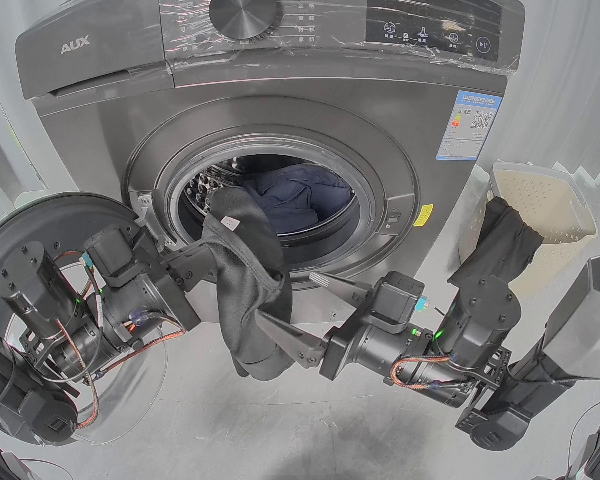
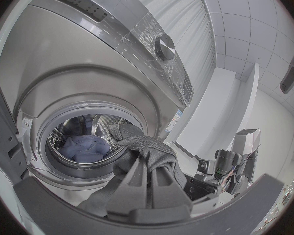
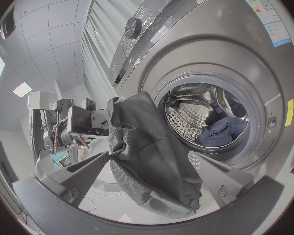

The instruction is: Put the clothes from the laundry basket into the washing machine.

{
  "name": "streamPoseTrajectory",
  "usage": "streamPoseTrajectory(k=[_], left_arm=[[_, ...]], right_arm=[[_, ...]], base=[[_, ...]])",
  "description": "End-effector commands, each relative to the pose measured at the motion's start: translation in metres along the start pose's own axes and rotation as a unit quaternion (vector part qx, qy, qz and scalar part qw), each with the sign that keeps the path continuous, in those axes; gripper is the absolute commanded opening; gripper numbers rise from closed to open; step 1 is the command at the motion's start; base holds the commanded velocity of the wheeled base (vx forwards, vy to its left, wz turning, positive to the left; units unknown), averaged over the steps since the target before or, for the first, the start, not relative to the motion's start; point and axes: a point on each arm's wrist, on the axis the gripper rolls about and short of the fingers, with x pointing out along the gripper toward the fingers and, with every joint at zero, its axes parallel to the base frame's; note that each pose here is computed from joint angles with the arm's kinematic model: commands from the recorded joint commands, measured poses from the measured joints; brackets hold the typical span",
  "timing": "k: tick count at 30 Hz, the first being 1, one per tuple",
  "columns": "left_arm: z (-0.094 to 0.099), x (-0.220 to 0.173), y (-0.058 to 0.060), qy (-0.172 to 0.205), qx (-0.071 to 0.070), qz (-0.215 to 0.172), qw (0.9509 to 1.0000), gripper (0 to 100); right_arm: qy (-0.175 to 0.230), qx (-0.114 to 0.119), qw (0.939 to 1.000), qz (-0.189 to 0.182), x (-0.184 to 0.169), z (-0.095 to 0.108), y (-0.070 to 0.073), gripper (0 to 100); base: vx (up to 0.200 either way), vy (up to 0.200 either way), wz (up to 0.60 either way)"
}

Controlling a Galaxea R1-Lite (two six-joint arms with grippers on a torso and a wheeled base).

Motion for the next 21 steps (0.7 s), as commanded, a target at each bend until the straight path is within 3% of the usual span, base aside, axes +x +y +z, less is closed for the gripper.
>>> streamPoseTrajectory(k=[1, 12, 21], left_arm=[[-0.003, 0.002, 0.001, 0.006, -0.002, 0.001, 1.0, 0], [-0.003, 0.002, 0.002, 0.004, -0.001, 0.002, 1.0, 0], [-0.003, 0.003, 0.003, 0.005, -0.002, 0.004, 1.0, 0]], right_arm=[[0.013, 0.003, 0.9999, 0.01, 0.005, -0.011, 0.005, 100], [0.023, 0.01, 0.9992, 0.032, 0.006, -0.018, 0.023, 100], [0.017, 0.012, 0.9993, 0.032, 0.006, -0.015, 0.028, 100]], base=[[0.0, 0.0, 0.0], [0.0, 0.0, 0.0], [0.0, 0.0, 0.0]])
